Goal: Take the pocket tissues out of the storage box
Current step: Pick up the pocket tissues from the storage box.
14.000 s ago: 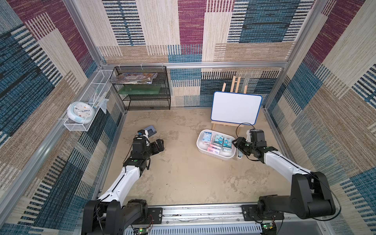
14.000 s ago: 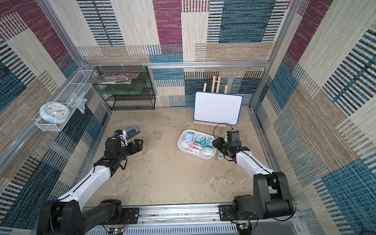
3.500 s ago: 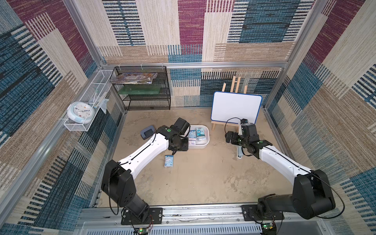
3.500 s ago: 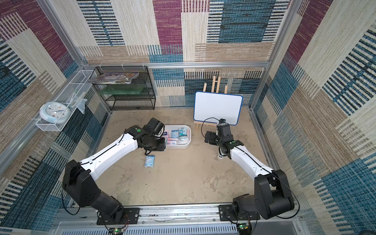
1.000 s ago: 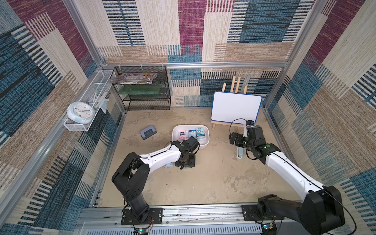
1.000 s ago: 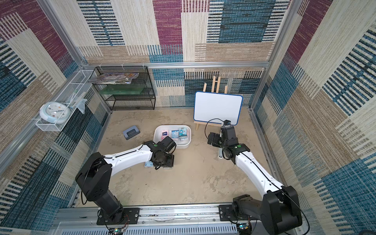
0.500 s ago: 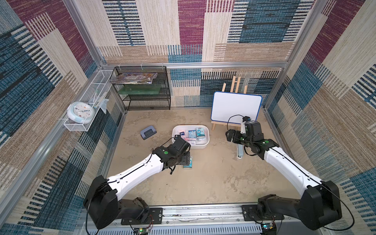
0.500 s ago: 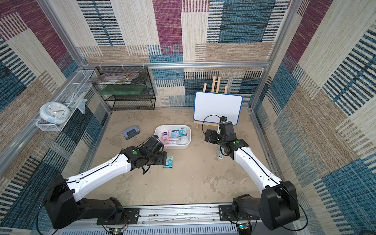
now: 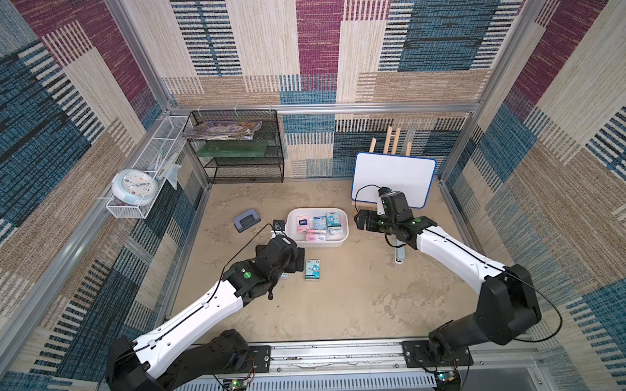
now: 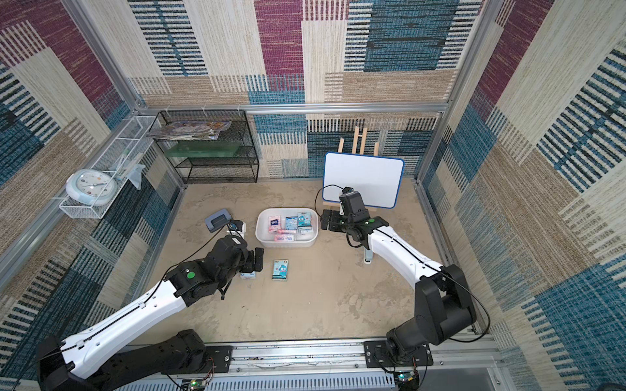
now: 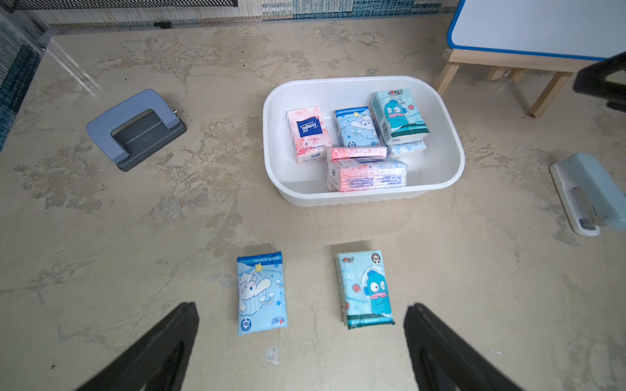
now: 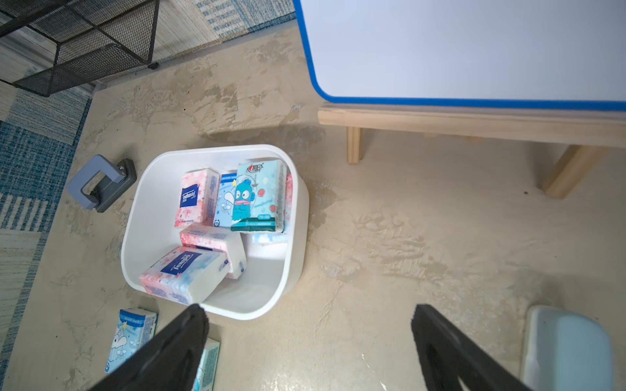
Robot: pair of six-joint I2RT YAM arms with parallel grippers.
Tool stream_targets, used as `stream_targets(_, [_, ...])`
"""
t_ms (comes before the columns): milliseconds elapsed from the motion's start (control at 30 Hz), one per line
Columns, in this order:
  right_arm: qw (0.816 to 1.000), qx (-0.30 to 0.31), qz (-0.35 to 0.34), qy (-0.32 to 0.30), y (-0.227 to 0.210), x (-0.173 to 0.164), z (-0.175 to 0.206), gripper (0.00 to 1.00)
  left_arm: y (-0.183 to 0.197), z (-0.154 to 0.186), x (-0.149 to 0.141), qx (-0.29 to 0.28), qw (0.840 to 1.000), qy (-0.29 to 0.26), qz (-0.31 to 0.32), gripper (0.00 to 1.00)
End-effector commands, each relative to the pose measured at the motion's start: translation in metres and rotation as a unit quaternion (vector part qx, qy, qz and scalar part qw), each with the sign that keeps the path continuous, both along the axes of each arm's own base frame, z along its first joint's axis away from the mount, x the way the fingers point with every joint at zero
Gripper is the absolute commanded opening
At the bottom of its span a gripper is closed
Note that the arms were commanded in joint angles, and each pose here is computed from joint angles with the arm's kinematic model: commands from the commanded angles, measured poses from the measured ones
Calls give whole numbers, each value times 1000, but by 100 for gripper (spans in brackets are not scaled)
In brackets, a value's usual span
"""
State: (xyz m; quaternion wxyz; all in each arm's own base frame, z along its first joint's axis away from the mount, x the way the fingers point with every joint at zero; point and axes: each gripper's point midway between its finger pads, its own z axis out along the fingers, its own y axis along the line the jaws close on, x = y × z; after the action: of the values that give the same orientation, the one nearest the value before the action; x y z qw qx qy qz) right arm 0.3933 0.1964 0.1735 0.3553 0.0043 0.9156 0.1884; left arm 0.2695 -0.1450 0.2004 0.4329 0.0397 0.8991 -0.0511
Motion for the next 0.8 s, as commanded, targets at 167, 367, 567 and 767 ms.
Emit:
stream_targets(167, [999, -27, 9, 23, 28, 27, -17, 96, 11, 10, -5, 18, 998, -56, -20, 100])
stream_targets(367, [998, -40, 27, 29, 56, 50, -28, 91, 16, 7, -12, 31, 996, -68, -40, 100])
stream_targets(567, [998, -48, 33, 36, 75, 71, -42, 86, 23, 6, -18, 40, 995, -79, -46, 100])
stream_targets(767, [997, -52, 47, 45, 95, 86, -59, 80, 29, 0, -22, 38, 995, -79, -38, 100])
